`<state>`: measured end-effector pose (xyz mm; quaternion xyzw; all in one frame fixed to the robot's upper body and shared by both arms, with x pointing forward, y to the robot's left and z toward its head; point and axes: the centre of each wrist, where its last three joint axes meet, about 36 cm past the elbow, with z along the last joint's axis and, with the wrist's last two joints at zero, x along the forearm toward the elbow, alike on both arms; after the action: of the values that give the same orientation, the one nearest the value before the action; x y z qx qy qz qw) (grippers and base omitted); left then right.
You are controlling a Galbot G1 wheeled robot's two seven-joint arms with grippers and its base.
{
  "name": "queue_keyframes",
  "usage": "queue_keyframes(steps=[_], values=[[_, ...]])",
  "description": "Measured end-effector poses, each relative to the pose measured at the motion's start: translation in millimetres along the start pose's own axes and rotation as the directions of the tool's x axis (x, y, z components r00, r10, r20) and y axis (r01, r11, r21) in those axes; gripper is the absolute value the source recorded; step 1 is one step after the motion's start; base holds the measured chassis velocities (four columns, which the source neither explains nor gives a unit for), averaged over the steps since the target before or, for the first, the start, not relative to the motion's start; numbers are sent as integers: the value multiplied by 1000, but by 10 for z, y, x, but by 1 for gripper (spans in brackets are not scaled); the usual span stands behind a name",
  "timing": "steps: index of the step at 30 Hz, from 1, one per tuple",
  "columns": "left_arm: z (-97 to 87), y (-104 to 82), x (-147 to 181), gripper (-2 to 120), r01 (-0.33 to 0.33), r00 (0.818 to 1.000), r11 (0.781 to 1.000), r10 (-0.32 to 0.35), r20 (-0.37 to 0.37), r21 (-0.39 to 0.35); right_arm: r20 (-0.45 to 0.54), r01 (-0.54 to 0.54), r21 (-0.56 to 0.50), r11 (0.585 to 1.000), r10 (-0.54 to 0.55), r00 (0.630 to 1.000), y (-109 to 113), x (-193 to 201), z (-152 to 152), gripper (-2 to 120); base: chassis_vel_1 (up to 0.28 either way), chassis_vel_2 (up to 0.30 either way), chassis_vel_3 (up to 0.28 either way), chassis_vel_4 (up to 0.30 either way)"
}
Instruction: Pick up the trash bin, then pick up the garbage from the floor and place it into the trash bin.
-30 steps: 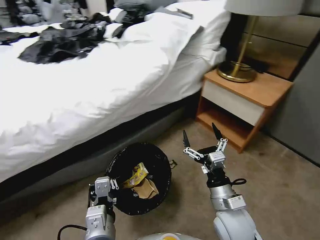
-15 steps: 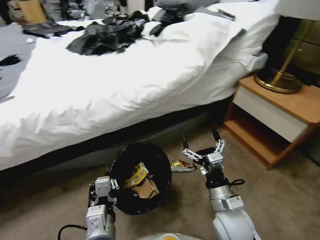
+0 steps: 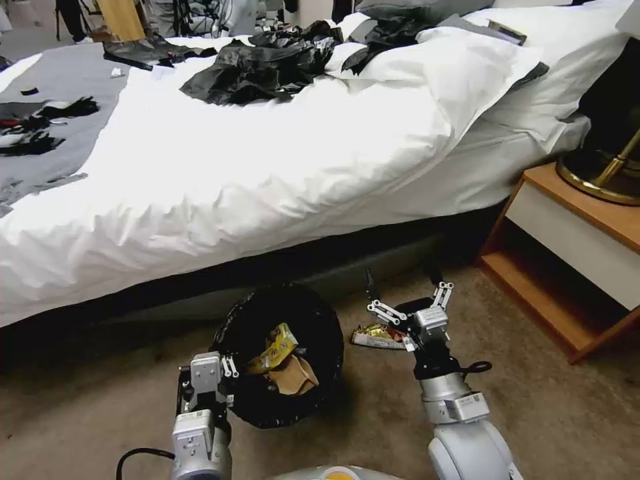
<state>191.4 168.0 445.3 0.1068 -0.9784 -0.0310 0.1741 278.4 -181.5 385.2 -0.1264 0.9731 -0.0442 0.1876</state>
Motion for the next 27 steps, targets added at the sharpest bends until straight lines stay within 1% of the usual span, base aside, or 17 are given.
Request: queue_keyframes(steps=[3,5,6,7,10,11,12,14,16,18,19,20,22,23,25,26,27], values=[[0,2,3,0,0,1000,1000,0,0,0,-8,19,-1,1000,-19,1000,-63,13,25,100,0,0,0,0],[-3,6,7,0,0,1000,1000,0,1,-1,-27,79,27,996,-79,997,-256,35,138,100,0,0,0,0],[-3,6,7,0,0,1000,1000,0,1,-1,-27,79,27,996,-79,997,-256,35,138,100,0,0,0,0],[-3,7,8,0,1,1000,1000,-1,1,-1,-32,106,39,994,-105,994,-324,42,184,100,0,0,0,0],[-3,7,9,0,2,1000,1000,-2,2,-1,-73,232,65,970,-228,971,-596,84,424,100,0,0,0,0],[-3,7,9,0,2,1000,1000,-2,2,-1,-73,232,65,970,-228,971,-596,84,424,100,0,0,0,0],[-2,6,9,0,2,1000,1000,-2,2,-1,-82,261,67,963,-255,963,-654,90,488,100,0,0,0,0],[-4,5,8,0,3,1000,1000,-3,4,-2,-114,342,68,937,-333,936,-785,95,685,100,0,0,0,0],[-4,5,8,0,4,1000,1000,-4,4,-2,-120,355,67,932,-346,931,-801,95,717,100,0,0,0,0],[-5,4,8,0,4,1000,1000,-4,4,-3,-159,428,57,902,-415,896,-874,92,904,100,0,0,0,0],[-5,4,8,0,4,1000,1000,-4,4,-3,-159,428,57,902,-415,896,-874,92,904,100,0,0,0,0],[-8,5,9,0,4,1000,1000,-4,5,-3,-177,450,52,892,-435,883,-897,98,978,100,0,0,0,0],[-15,16,9,0,7,1000,1000,-7,8,-5,-248,514,40,857,-490,836,-977,132,1224,100,0,0,0,0],[-15,16,9,0,7,1000,1000,-7,8,-5,-248,514,40,857,-490,836,-977,132,1224,100,0,0,0,0],[-18,16,4,0,8,1000,1000,-8,9,-6,-319,565,19,825,-530,786,-1044,182,1408,100,0,0,0,0],[-21,12,3,0,8,1000,1000,-8,10,-7,-340,579,12,815,-541,769,-1071,195,1455,100,0,0,0,0],[-21,12,3,0,8,1000,1000,-8,10,-7,-340,579,12,815,-541,769,-1071,195,1455,100,0,0,0,0]])
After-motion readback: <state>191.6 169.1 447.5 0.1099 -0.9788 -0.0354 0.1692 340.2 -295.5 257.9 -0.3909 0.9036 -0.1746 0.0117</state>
